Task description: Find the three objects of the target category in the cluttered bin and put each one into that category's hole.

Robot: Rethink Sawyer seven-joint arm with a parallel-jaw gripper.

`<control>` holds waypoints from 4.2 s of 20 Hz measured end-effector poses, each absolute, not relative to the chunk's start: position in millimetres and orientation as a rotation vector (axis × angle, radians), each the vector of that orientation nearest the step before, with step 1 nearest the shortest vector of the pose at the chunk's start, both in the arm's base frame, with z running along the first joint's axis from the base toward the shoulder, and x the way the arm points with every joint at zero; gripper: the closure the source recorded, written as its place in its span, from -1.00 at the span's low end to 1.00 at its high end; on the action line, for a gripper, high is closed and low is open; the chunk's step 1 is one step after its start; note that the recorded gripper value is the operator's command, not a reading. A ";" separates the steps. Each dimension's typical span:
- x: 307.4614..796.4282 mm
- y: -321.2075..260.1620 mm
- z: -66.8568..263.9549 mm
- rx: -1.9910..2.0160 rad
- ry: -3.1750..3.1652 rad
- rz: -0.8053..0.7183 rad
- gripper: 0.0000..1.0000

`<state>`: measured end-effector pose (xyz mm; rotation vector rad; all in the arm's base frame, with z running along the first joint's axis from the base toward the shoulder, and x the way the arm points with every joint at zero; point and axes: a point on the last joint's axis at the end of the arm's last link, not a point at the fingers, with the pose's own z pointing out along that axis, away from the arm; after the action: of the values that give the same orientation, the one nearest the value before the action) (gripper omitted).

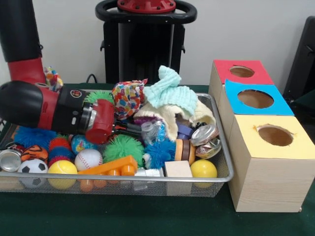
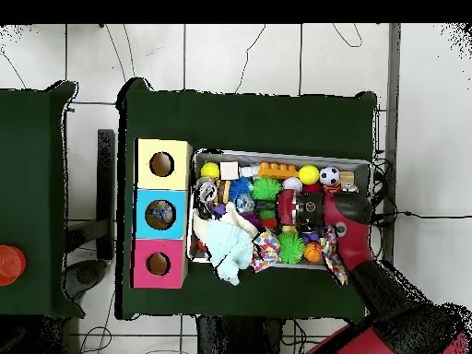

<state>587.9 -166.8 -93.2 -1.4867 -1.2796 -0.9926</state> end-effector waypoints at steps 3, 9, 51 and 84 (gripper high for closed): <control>580.9 -152.0 -93.1 -1.447 -1.223 -1.007 1.00; 574.3 -136.7 -78.4 -1.379 -1.126 -1.053 1.00; 598.2 -64.7 -85.7 -1.279 -1.524 -0.637 1.00; 617.2 -80.3 -44.6 -1.549 -1.836 -0.145 1.00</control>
<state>617.2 -80.3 -44.6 -1.5490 -1.8360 -0.1453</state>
